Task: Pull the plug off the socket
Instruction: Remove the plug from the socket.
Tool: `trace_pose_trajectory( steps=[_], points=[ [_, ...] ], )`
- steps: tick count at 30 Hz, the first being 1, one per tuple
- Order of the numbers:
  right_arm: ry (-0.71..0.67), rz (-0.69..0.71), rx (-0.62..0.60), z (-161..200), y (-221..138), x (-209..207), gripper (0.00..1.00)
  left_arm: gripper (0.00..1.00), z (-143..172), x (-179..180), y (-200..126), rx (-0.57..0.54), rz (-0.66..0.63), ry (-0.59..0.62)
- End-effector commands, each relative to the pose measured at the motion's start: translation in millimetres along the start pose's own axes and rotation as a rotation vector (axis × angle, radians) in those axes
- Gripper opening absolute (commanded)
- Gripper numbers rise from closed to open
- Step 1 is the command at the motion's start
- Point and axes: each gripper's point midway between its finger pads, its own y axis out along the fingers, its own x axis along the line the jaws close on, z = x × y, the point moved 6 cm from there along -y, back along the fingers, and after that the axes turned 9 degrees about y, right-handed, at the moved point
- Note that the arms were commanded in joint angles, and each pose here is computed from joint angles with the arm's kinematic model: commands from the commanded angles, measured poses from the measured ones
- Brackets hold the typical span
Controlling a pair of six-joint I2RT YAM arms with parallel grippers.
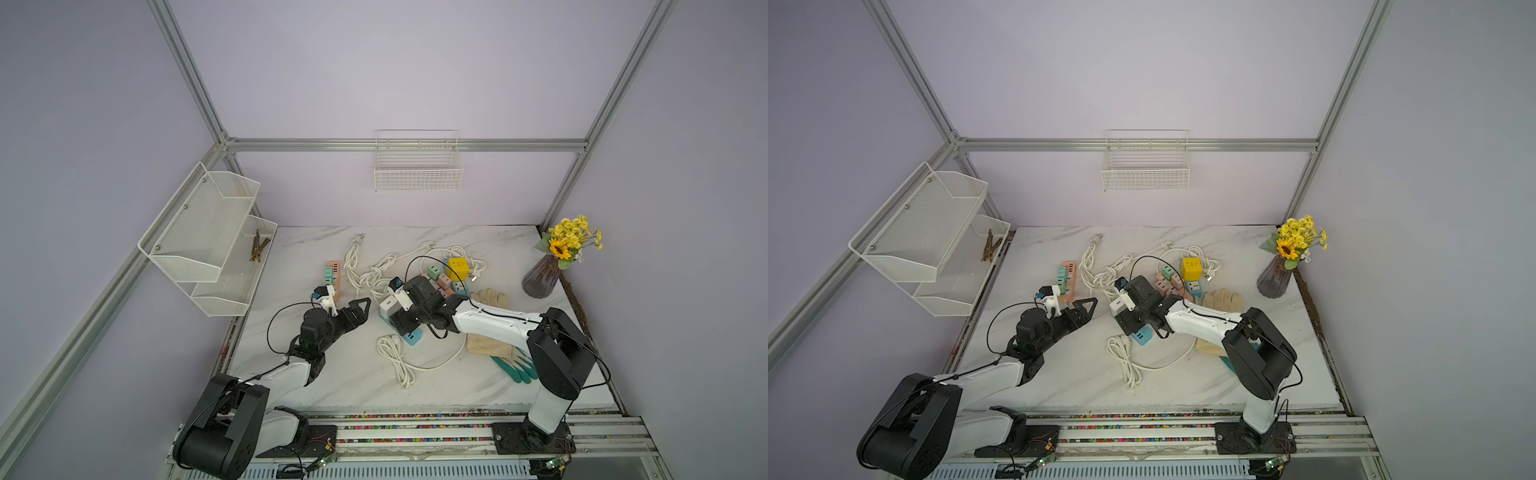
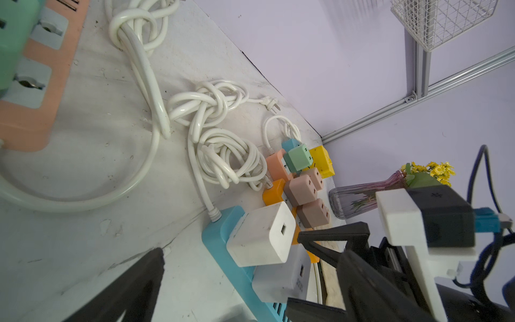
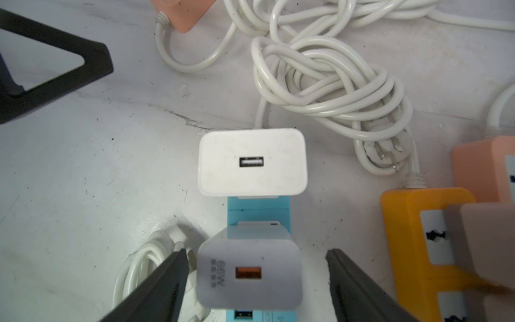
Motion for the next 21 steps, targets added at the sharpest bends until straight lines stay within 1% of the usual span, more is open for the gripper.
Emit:
trace_pose_trajectory(
  steps=[1, 8, 12, 14, 16, 18, 19, 20, 21],
  points=[
    [0.003, 0.018, -0.023, -7.0, 0.9, 1.5, 0.79, 1.0, -1.8, -6.3, 6.6, -0.004, 0.044, -0.015],
    [0.015, 0.001, -0.03, -9.6, 12.3, 3.4, 0.71, 1.0, 8.0, -5.2, 17.0, 0.041, 0.051, -0.029],
    [0.012, -0.017, -0.041, -11.2, 13.9, 5.5, 0.68, 1.0, 11.1, -7.3, 20.6, 0.055, 0.054, -0.025],
    [0.01, -0.019, -0.041, -10.5, 15.1, 5.5, 0.6, 1.0, 11.1, -9.5, 21.7, 0.06, 0.061, -0.022],
    [0.008, -0.015, -0.035, -8.8, 16.2, 5.2, 0.54, 1.0, 17.5, -5.0, 26.9, 0.089, 0.049, -0.027],
    [0.002, -0.011, -0.038, -8.3, 14.7, 4.8, 0.5, 1.0, 18.0, -8.8, 30.5, 0.105, 0.072, -0.021],
    [0.001, -0.012, -0.041, -7.3, 13.9, 4.6, 0.49, 1.0, 17.4, -12.4, 32.5, 0.115, 0.095, -0.014],
    [-0.002, -0.017, -0.047, -6.7, 12.4, 4.9, 0.45, 1.0, 17.3, -15.4, 34.6, 0.125, 0.113, -0.006],
    [-0.002, -0.021, -0.052, -6.3, 11.2, 5.2, 0.45, 1.0, 17.7, -18.3, 36.4, 0.134, 0.126, 0.001]
  ],
)
